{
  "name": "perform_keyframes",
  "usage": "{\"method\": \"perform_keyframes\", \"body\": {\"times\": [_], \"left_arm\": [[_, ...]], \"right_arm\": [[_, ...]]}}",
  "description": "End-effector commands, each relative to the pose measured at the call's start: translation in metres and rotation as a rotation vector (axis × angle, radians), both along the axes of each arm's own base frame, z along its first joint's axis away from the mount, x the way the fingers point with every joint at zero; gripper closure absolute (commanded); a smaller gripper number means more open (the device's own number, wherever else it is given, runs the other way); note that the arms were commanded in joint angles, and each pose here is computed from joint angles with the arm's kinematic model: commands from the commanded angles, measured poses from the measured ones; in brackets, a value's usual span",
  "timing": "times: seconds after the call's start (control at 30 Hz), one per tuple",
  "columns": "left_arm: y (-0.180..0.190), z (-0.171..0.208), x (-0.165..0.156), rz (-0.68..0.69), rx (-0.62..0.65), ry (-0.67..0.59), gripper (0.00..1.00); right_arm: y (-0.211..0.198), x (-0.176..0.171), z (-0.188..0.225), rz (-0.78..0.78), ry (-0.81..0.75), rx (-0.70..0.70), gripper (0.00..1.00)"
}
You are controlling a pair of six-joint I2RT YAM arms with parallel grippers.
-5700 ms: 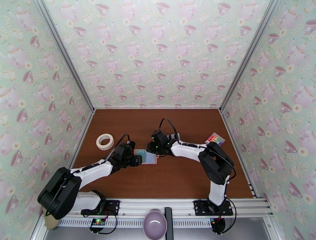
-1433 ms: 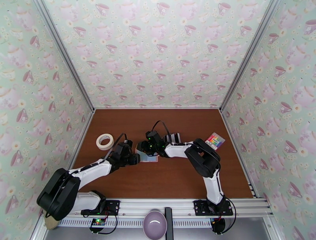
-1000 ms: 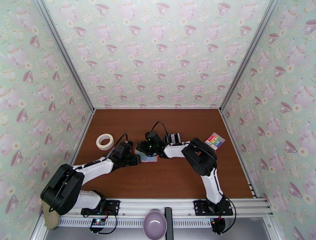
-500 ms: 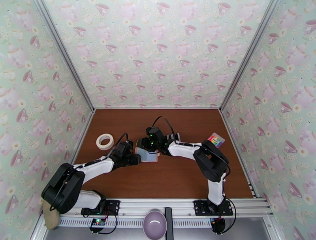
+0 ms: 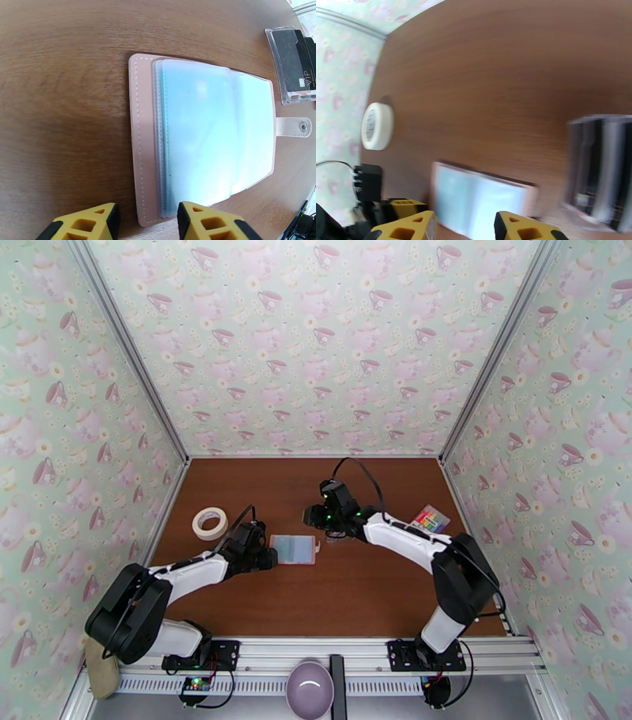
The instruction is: Put the credit cards into the card holder
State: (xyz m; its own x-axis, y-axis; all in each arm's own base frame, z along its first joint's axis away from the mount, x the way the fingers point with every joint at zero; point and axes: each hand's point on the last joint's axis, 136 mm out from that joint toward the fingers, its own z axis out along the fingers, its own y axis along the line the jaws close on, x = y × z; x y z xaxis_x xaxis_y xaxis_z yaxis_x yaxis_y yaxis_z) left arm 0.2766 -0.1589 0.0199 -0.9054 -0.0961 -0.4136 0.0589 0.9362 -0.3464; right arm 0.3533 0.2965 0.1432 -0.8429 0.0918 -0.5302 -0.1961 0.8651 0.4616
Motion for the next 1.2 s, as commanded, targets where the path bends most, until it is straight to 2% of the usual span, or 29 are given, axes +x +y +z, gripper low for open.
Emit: {"method": "perform_keyframes", "body": {"times": [0.0, 0.23, 0.3, 0.43, 0.63, 0.67, 0.73, 1.17], "left_arm": [[-0.013, -0.007, 0.0, -0.046, -0.037, 0.018, 0.56], [-0.016, -0.006, 0.002, -0.057, -0.046, 0.014, 0.56], [-0.017, -0.006, 0.002, -0.063, -0.05, 0.016, 0.56], [-0.019, -0.007, 0.003, -0.068, -0.055, 0.017, 0.58], [-0.018, -0.008, 0.003, -0.066, -0.048, 0.019, 0.61], [-0.018, -0.008, 0.003, -0.065, -0.044, 0.021, 0.65], [-0.017, -0.009, 0.004, -0.06, -0.038, 0.021, 0.68], [-0.017, -0.012, 0.004, -0.06, -0.041, 0.038, 0.68]], "right_arm": [[-0.05, 0.002, -0.001, -0.05, -0.026, -0.198, 0.54], [-0.111, 0.011, 0.007, -0.14, -0.055, -0.36, 0.47], [-0.122, 0.011, 0.007, -0.152, -0.055, -0.388, 0.44], [-0.139, 0.013, 0.0, -0.17, -0.038, -0.417, 0.43], [-0.149, 0.017, -0.013, -0.171, -0.019, -0.46, 0.42], [-0.149, 0.018, -0.015, -0.166, -0.018, -0.46, 0.41], [-0.148, 0.018, -0.018, -0.156, -0.013, -0.462, 0.4], [-0.149, 0.026, -0.047, -0.13, 0.042, -0.444, 0.42]]}}
